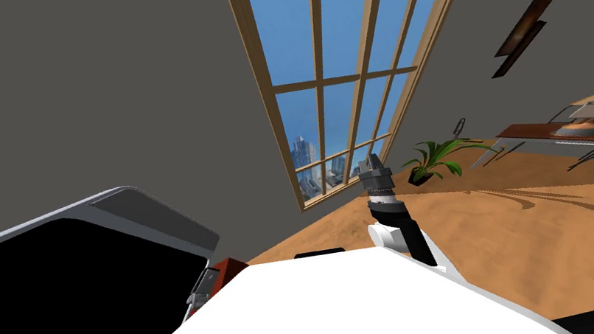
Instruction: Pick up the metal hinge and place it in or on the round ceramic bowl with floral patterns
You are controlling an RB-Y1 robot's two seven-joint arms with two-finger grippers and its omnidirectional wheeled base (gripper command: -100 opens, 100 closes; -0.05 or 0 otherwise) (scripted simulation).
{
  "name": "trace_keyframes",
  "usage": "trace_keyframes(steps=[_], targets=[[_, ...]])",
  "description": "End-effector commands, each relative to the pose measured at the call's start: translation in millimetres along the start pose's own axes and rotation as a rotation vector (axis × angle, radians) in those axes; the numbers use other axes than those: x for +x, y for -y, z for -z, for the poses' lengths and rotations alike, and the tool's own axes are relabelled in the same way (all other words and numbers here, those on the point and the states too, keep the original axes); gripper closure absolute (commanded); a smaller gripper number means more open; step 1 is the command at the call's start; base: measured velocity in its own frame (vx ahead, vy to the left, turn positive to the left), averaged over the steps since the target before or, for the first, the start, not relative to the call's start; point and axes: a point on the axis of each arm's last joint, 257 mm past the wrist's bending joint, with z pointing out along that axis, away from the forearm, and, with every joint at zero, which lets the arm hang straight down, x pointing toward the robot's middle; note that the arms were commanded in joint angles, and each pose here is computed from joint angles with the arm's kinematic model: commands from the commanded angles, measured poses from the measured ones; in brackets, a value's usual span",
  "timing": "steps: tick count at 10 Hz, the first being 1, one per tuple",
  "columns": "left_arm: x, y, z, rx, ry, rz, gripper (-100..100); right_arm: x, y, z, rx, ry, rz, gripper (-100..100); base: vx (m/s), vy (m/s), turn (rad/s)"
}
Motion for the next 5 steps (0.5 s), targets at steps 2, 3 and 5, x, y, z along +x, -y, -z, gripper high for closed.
trace_keyframes(steps=[2,3,5], targets=[[-20.5,4,-6.8,0.007,0.034,-0.001,-100,0,0,0.0,0.000,0.000,0.000,0,0.108,0.076,-0.214],[-31.9,9,-12.3,0.015,0.055,-0.001,-100,0,0,0.0,0.000,0.000,0.000,0,0.133,0.108,-0.247],[-31.8,9,-14.1,0.014,0.056,-0.003,-100,0,0,0.1,0.000,0.000,0.000,0,0.076,0.067,-0.079]])
